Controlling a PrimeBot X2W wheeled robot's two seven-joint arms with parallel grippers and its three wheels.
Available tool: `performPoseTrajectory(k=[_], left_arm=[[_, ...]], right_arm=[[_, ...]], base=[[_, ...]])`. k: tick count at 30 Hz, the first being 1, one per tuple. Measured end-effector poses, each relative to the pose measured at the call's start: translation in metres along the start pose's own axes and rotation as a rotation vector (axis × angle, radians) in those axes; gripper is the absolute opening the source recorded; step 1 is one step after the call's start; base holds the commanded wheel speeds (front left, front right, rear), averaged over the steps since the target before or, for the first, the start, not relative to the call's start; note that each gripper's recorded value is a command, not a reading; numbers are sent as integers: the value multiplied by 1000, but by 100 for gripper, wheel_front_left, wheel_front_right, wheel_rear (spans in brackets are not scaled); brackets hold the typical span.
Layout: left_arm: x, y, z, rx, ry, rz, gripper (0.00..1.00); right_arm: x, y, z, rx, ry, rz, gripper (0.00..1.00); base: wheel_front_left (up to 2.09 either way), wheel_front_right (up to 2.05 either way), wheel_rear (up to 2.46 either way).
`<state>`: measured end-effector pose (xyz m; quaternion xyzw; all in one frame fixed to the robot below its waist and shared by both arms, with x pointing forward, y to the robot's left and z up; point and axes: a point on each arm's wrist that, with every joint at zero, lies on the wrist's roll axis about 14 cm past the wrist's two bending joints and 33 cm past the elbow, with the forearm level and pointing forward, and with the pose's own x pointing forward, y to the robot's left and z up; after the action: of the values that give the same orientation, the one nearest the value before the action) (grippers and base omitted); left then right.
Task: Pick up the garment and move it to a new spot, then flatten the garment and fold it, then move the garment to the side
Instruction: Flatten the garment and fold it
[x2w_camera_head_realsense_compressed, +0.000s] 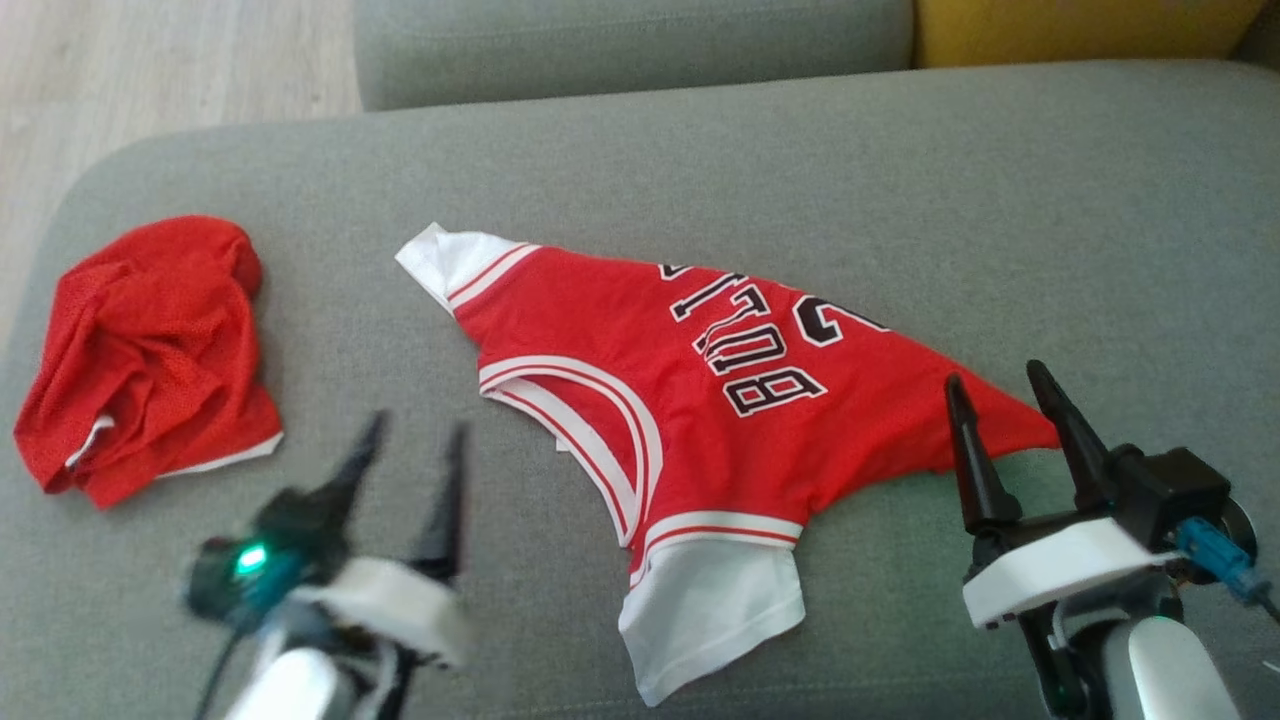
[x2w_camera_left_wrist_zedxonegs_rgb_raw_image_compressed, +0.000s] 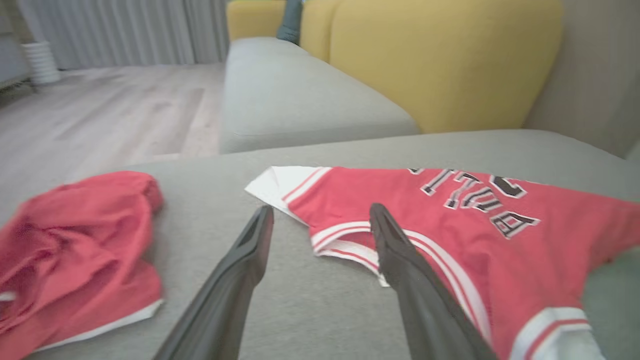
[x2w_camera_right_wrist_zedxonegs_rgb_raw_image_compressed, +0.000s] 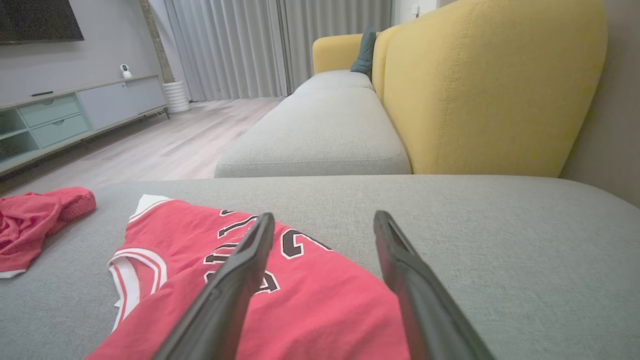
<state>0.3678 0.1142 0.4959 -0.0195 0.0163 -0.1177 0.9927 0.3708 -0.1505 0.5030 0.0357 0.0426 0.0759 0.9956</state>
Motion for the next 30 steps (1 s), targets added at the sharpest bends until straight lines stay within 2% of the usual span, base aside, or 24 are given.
performPoseTrajectory(k=[7,14,18,19,20,21,25,30], left_arm=[[26,-83,-51,-64,259,-268,100],[23,-99,-122,-118,570,-302,100],[33,-113,-123,-164,592,-347,100],[35,-116,-123,-166,593,-360,78],[37,-118,-122,-170,592,-367,8],[38,-119,-122,-177,589,-367,0],[39,-116,-124,-180,560,-348,0],[63,-85,-100,-115,412,-262,0]], right_arm=[[10,-1,-12,5,36,1,100],[16,-11,-20,8,57,-26,100],[14,-17,-27,10,74,-44,100],[14,-18,-27,10,75,-46,100],[14,-18,-28,10,76,-48,100],[14,-19,-29,11,78,-49,100],[14,-20,-29,12,77,-52,100],[18,-20,-24,9,57,-49,100]], base=[[0,0,0],[0,0,0],[0,0,0],[0,0,0],[0,0,0],[0,0,0],[0,0,0],[0,0,0]])
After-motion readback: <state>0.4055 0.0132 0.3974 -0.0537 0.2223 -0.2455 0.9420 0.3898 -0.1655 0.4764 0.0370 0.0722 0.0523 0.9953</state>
